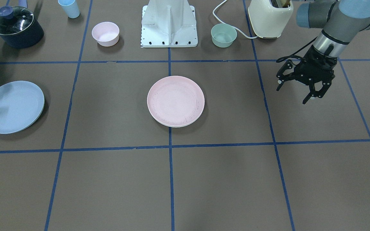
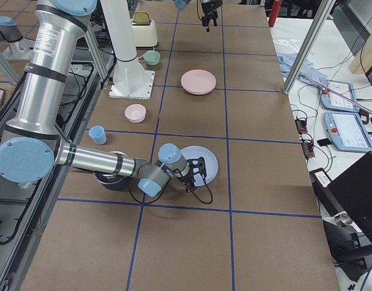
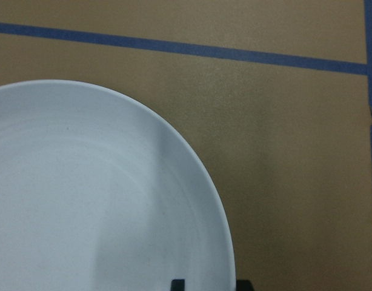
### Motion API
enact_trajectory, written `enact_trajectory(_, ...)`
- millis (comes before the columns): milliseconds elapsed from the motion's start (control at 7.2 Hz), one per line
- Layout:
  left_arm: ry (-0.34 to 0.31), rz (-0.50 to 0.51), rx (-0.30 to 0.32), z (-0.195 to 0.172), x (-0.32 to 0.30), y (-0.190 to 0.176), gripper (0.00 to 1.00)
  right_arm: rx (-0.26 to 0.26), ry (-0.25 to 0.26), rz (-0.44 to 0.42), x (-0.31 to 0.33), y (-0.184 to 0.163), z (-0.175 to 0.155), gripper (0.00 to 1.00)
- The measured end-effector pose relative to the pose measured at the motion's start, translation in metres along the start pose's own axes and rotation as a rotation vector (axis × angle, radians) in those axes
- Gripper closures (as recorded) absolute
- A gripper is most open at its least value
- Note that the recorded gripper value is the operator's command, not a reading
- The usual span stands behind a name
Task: Stack three plates with pink and blue
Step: 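Move the right gripper to the rim of the light blue plate and grasp it, then lift the light blue plate with the right gripper and lower it onto the pink plate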
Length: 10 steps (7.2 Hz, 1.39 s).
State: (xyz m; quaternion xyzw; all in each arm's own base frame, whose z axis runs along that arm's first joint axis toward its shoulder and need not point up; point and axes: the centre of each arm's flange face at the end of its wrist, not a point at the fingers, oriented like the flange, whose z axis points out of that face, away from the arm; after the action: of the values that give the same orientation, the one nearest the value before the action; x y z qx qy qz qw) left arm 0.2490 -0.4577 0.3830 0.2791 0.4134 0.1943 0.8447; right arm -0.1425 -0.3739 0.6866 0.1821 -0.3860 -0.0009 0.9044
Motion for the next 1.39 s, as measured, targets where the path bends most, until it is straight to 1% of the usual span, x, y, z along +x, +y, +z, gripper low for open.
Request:
enact_trajectory(556,0.0,-0.028,-0.001,0.0,0.0,0.0,0.0,0.046,-0.042,-0.021,-0.026,-0.019,-0.016,1.0)
enact_trajectory(833,0.001,-0.034,-0.001,0.0,0.001,0.0,0.0,0.074,-0.084,-0.014,-0.058,-0.045,-0.036,1.0)
enact_trajectory(972,0.001,-0.034,0.0,0.0,0.001,0.0,0.0,0.09,-0.117,0.015,-0.087,-0.068,-0.051,1.0)
enact_trajectory(1111,0.002,-0.034,0.001,0.0,0.001,-0.001,0.0,0.105,-0.159,0.07,-0.126,-0.093,-0.068,1.0)
enact_trajectory(1250,0.003,-0.034,0.002,-0.001,0.002,-0.001,0.0,0.108,-0.208,0.119,-0.17,-0.114,-0.079,1.0)
enact_trajectory(1389,0.004,-0.038,0.004,-0.001,0.003,-0.001,0.0,0.102,-0.263,0.14,-0.215,-0.126,-0.083,1.0)
